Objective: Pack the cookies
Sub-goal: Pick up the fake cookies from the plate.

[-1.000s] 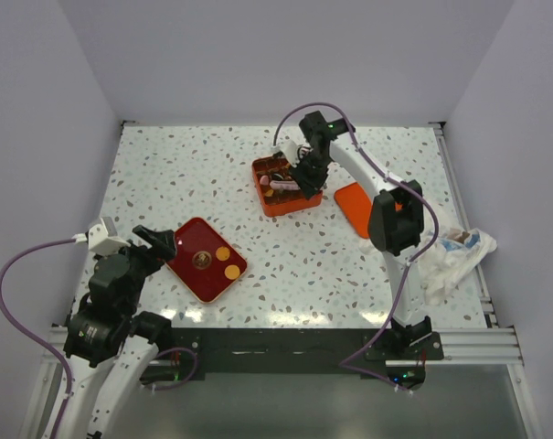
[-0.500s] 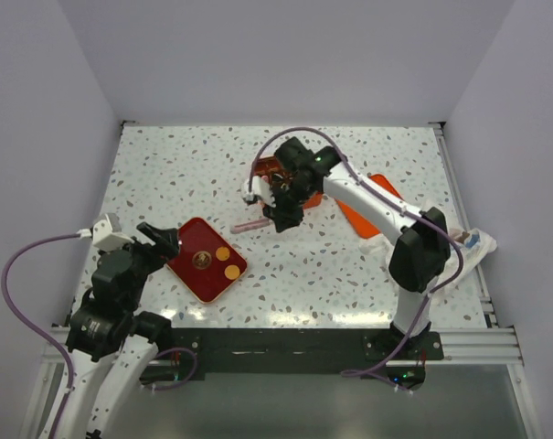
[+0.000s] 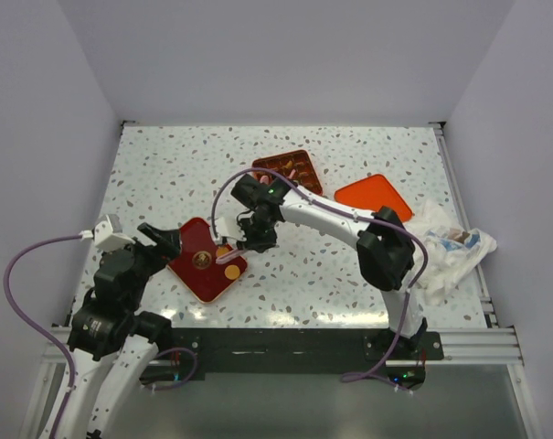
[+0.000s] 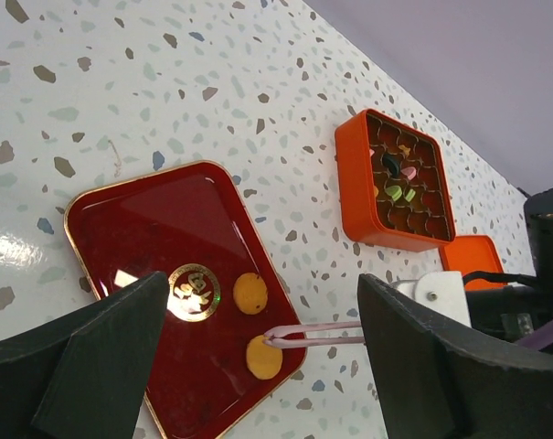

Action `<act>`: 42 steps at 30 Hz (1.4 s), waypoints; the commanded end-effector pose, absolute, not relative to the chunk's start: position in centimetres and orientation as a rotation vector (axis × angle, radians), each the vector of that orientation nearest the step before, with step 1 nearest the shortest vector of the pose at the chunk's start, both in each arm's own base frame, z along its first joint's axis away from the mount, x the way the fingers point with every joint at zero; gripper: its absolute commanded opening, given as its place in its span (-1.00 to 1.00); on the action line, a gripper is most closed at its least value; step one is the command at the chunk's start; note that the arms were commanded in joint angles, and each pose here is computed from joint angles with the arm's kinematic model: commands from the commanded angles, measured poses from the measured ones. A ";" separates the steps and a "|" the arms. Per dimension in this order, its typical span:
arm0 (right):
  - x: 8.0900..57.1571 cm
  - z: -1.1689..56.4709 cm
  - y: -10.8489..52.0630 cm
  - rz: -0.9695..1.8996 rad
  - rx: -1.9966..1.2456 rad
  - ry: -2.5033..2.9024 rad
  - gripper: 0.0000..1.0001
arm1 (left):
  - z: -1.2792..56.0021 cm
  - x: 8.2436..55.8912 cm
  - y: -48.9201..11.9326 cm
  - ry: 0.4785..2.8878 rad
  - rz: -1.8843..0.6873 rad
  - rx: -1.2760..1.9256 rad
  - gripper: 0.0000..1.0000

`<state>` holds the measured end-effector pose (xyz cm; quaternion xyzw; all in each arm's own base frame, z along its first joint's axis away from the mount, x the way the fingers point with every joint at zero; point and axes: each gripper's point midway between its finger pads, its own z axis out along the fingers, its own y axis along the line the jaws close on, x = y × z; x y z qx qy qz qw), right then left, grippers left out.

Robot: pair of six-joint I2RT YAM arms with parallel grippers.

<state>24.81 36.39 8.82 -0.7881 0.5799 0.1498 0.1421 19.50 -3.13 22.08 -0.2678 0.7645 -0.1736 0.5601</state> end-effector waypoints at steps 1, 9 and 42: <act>27.3 10.2 37.8 0.269 -2.211 1.645 -0.52 | 21.8 19.7 -3.3 1.811 -0.417 -0.664 0.79; 28.4 9.7 37.9 0.150 -2.188 1.689 -0.39 | 21.3 19.5 -2.9 1.831 -0.397 -0.700 0.78; 28.5 9.3 37.5 -0.084 -2.363 1.679 -0.20 | 21.9 18.4 -0.4 1.785 -0.285 -0.788 0.77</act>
